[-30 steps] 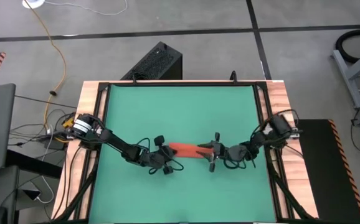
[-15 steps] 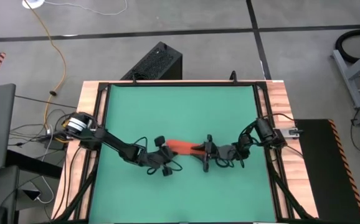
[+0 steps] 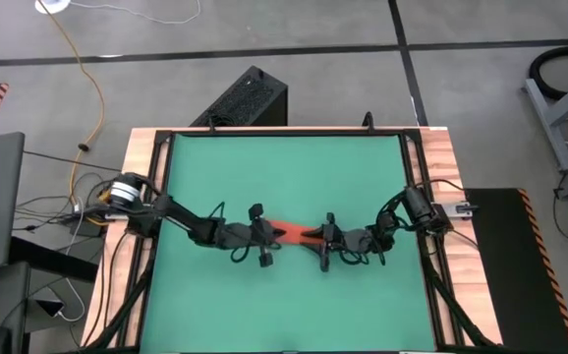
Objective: Roll towel
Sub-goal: Roll the orange towel, then return to Home Position
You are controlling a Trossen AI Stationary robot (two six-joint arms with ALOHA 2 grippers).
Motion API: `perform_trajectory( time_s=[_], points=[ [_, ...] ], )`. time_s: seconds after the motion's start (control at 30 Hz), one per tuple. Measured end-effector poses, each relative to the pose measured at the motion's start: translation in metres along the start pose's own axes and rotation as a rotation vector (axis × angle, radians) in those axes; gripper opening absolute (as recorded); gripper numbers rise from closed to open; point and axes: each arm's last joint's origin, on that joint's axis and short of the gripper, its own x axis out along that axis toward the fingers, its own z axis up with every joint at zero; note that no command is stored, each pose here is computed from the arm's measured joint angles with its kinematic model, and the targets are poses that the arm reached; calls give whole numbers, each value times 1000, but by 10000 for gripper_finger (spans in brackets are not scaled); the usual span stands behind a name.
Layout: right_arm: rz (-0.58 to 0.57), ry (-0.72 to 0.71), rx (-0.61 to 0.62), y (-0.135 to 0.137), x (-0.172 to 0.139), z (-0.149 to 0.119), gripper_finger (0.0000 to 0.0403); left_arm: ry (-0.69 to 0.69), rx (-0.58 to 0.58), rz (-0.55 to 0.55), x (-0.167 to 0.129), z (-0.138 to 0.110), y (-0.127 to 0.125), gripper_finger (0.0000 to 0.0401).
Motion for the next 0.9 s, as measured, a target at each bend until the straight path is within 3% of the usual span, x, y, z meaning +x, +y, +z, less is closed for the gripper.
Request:
perform_trajectory(
  time_s=[0.2,0.53,0.7,0.9],
  points=[
    [-1,5,5,0,0,0,162,64,-74,40,5,-35,14,0],
    [17,-14,3,0,-3,5,162,96,-113,40,6,-46,11,0],
    [45,-88,31,0,-22,32,162,41,-135,-78,-5,-16,10,0],
    [132,-262,-8,-1,-56,81,162,-60,-58,-226,-48,50,21,0]
  ],
)
